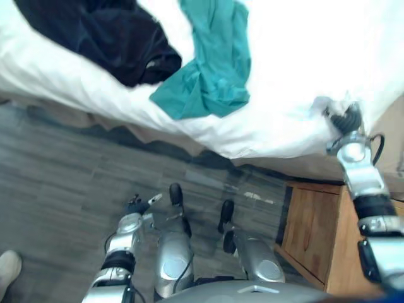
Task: Tidy the bed and pick cloth on bed and put in laundry
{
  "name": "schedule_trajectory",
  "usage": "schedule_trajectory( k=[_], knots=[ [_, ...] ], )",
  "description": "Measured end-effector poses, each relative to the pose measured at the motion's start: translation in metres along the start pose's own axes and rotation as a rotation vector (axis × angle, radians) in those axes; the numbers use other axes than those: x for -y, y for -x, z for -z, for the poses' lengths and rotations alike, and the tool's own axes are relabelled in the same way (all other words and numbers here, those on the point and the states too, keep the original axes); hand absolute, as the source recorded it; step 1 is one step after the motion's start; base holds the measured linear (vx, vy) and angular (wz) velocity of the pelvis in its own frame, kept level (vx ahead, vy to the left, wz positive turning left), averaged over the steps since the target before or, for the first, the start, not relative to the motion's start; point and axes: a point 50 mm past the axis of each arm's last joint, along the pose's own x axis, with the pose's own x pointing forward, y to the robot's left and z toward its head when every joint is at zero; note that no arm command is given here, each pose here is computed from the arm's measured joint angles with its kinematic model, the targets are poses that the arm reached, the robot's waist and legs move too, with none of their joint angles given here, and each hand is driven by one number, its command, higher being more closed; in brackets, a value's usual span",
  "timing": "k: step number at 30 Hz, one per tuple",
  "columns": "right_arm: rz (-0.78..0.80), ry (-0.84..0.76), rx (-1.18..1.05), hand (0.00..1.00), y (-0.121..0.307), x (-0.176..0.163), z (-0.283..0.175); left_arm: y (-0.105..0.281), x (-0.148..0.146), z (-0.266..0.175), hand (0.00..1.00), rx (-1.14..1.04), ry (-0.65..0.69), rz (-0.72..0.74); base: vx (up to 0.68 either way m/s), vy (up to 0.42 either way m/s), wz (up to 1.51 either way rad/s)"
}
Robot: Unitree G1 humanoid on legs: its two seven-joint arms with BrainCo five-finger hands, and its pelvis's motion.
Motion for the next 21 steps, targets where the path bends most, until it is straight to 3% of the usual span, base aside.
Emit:
schedule_trajectory(
  k=[2, 3, 7, 11, 16, 21],
  knots=[
    [0.005, -0.008, -0.066, 1.0, 0.009, 0.003, 0.022, 0.001, -0.002, 0.008, 0.0, -0.03, -0.006, -0.003, 0.05, 0.035, -0.24],
    [0.012, -0.034, -0.102, 0.0, 0.015, 0.005, 0.035, 0.002, -0.005, 0.015, 0.0, -0.049, -0.019, -0.01, 0.02, 0.035, -0.3],
    [0.022, -0.105, -0.195, 0.0, 0.038, 0.006, 0.069, 0.009, -0.012, 0.044, 0.0, -0.125, -0.038, -0.028, 0.01, 0.032, -0.2],
    [0.09, -0.297, -0.379, 0.0, 0.075, 0.012, 0.121, 0.023, -0.018, 0.087, 0.0, -0.25, -0.015, -0.025, 0.01, 0.068, -0.09],
    [0.131, -0.52, -0.662, 0.0, 0.136, -0.009, 0.181, 0.038, -0.026, 0.122, 0.0, -0.352, -0.005, -0.028, 0.04, 0.048, -0.11],
    [0.358, -0.708, -0.861, 0.0, 0.186, 0.004, 0.225, 0.046, -0.033, 0.141, 0.0, -0.396, 0.031, -0.023, 0.06, 0.04, -0.2]
  ],
)
